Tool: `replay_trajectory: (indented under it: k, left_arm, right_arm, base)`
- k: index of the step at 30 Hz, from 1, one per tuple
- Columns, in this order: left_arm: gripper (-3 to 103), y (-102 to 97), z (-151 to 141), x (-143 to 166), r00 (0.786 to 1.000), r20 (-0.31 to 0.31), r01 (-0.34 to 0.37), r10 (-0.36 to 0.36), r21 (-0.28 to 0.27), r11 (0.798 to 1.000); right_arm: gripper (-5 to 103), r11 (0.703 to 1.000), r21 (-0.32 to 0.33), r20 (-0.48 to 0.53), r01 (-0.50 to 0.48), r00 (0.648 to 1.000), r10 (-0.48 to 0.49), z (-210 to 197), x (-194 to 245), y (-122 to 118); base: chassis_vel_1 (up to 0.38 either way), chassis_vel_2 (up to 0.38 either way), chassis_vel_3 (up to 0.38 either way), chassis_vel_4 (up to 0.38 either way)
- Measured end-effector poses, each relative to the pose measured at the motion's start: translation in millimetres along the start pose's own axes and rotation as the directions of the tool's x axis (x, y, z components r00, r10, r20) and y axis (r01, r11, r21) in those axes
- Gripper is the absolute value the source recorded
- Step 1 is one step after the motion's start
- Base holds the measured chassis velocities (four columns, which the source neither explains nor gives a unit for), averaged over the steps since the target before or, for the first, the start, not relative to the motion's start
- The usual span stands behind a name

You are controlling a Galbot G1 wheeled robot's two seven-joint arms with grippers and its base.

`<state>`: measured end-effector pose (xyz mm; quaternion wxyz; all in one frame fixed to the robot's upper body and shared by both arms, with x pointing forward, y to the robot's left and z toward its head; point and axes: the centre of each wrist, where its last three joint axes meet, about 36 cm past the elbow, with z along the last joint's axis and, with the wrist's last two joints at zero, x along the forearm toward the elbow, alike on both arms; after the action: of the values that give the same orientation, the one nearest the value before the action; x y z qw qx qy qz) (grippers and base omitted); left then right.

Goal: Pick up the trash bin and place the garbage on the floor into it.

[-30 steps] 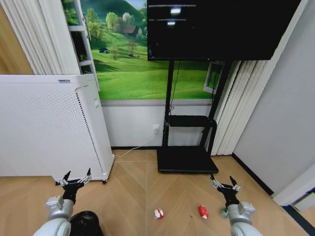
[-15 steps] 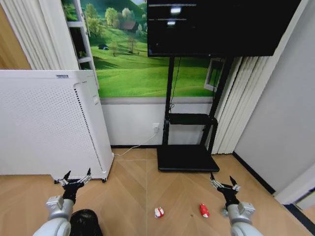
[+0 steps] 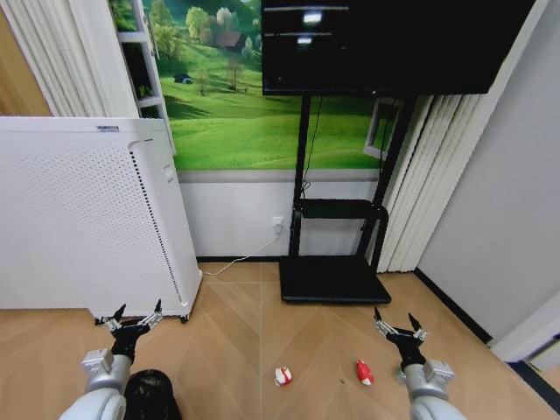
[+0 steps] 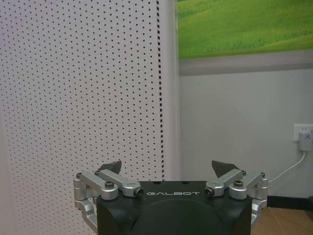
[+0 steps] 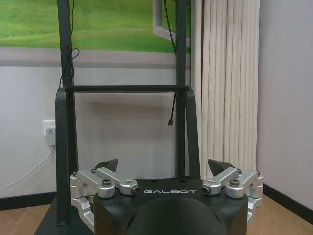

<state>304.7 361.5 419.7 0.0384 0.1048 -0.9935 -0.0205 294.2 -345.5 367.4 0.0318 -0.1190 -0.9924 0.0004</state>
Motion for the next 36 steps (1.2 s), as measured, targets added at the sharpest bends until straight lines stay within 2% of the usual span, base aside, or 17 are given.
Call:
replay_trajectory:
  k: [25, 36]
  left_arm:
    - [100, -0.2, 4.9, -1.8, 1.000, -0.008, 0.001, -0.001, 0.002, 1.000]
    - [100, -3.6, 10.2, 1.0, 0.999, -0.021, 0.046, -0.046, 0.007, 0.999]
  right_arm:
    - [100, 1.000, -0.003, -0.001, 0.000, 1.000, 0.000, 1.0, -1.4, -0.1]
    - [100, 1.000, -0.008, -0.001, -0.002, 1.000, 0.002, 2.5, -0.5, -0.4]
  base:
    - [0.000, 0.000, 0.000, 0.000]
    - [0.000, 0.000, 0.000, 0.000]
